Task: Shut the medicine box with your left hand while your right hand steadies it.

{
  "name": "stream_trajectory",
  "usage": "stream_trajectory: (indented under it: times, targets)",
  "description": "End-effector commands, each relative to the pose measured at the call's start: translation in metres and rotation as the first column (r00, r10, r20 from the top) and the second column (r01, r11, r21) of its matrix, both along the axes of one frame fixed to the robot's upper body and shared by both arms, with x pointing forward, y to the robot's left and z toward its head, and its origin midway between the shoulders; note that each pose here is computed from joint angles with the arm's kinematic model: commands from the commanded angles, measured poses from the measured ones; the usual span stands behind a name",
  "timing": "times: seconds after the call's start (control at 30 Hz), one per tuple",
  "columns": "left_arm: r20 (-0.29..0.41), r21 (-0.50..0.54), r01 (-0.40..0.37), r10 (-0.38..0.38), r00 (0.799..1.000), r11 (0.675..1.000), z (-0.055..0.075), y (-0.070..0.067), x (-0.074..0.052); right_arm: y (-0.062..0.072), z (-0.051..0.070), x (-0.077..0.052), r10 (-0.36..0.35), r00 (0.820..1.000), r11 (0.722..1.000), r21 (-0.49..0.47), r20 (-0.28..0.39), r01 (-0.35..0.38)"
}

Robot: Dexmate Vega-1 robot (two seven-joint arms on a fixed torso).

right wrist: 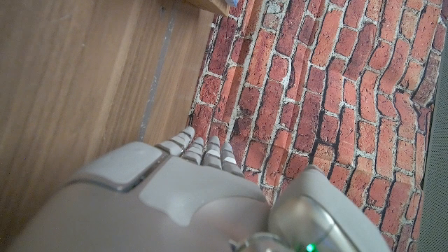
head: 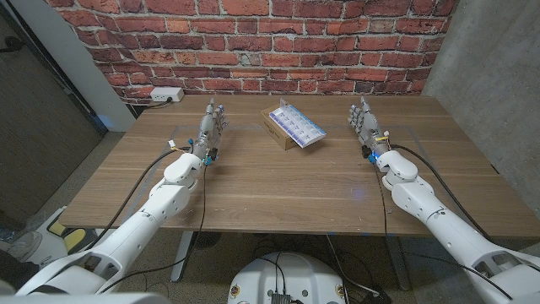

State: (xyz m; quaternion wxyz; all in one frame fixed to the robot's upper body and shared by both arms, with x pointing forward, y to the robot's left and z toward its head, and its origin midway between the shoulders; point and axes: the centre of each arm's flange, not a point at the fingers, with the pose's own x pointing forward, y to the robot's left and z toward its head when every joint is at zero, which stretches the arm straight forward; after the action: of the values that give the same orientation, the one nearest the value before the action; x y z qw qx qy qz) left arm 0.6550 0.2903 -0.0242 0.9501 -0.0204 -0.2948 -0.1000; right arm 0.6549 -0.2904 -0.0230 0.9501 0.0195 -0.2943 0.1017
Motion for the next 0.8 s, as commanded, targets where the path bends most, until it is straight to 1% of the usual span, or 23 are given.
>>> stream_trajectory:
  times: [0.03,0.27,0.37,0.57,0.7,0.8]
  targets:
    - [-0.004,0.005,-0.006,0.006,1.000,1.000,-0.001,0.001,0.004,-0.003,0.000,0.002,-0.043,0.999,0.999,-0.031,-0.019,0.042]
    - [-0.003,0.009,0.000,0.000,1.000,1.000,0.001,-0.001,0.006,-0.004,0.000,-0.001,-0.034,0.998,0.999,-0.030,-0.048,0.033]
    - [-0.004,0.010,0.001,-0.001,1.000,1.000,0.000,-0.002,0.007,-0.005,-0.002,-0.003,-0.039,0.997,0.999,-0.027,-0.071,0.037]
    - [-0.007,0.014,0.006,-0.006,1.000,1.000,-0.001,-0.004,0.008,-0.008,-0.007,-0.008,-0.034,0.991,0.999,-0.009,-0.130,0.033]
    - [-0.004,0.018,0.007,-0.007,1.000,1.000,0.000,-0.005,0.007,-0.010,-0.010,-0.011,-0.024,0.983,1.000,-0.002,-0.179,0.025]
    - [-0.004,0.019,0.008,-0.008,1.000,1.000,0.001,-0.005,0.007,-0.010,-0.012,-0.013,-0.022,0.981,1.000,-0.001,-0.195,0.022]
